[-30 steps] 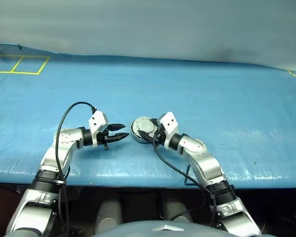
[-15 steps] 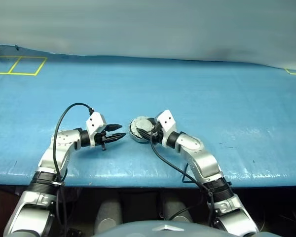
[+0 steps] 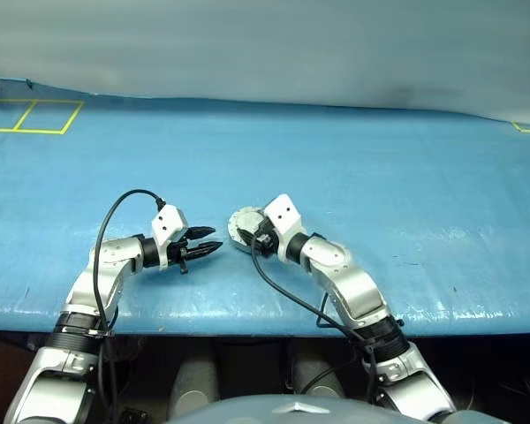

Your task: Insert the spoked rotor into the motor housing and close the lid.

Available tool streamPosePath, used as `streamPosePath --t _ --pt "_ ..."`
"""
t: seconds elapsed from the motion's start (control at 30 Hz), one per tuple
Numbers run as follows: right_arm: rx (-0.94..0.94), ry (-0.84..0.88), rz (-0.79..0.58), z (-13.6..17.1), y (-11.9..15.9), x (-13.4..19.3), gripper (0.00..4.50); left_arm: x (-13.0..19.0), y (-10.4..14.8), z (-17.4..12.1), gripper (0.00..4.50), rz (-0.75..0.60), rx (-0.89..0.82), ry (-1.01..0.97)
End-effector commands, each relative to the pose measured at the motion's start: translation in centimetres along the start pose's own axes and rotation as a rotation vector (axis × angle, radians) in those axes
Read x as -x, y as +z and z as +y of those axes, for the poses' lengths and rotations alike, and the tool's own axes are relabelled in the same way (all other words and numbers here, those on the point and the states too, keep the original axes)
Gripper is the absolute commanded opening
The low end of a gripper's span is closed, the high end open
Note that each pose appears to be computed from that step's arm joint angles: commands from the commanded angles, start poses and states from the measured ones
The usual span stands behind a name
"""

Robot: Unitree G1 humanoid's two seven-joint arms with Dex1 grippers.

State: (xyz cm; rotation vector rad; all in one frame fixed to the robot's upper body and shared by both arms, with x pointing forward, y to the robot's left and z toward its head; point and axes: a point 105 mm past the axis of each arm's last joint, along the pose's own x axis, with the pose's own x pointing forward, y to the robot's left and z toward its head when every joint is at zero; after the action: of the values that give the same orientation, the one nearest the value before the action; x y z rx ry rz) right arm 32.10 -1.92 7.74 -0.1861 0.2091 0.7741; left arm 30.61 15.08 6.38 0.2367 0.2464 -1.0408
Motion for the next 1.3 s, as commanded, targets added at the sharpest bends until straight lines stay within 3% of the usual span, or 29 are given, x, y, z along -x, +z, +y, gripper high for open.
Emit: streamPosePath --t 0.03,0.27,0.47,0.57,0.7,0.97,1.3 --pt "0.028 -0.03 -0.023 -0.3 1.3 0.0 3.02 0.4 0.7 0.5 1.87 -0.02 -0.025 0.02" --pt "0.032 -0.02 0.036 -0.4 -0.8 0.0 3.02 0.4 0.7 0.6 1.87 -0.03 -0.023 0.028" --pt "-0.002 -0.032 0.078 -1.0 -2.7 0.1 3.02 -0.2 3.2 2.1 1.87 -0.198 0.114 0.134" --pt "-0.003 -0.041 0.072 -1.4 -2.6 0.2 3.02 -0.8 3.5 2.7 1.25 -0.195 0.142 0.173" --pt "0.002 -0.048 0.064 -1.6 -2.4 0.2 3.02 -2.5 3.2 2.4 0.02 -0.158 0.173 0.146" --pt "0.01 -0.051 0.053 -1.5 -2.1 0.2 3.02 -4.2 2.3 0.7 0.02 -0.097 0.21 0.033" --pt "0.012 -0.066 0.029 -1.7 -1.6 0.5 3.02 -4.4 0.4 0.4 0.02 -0.006 0.192 0.042"
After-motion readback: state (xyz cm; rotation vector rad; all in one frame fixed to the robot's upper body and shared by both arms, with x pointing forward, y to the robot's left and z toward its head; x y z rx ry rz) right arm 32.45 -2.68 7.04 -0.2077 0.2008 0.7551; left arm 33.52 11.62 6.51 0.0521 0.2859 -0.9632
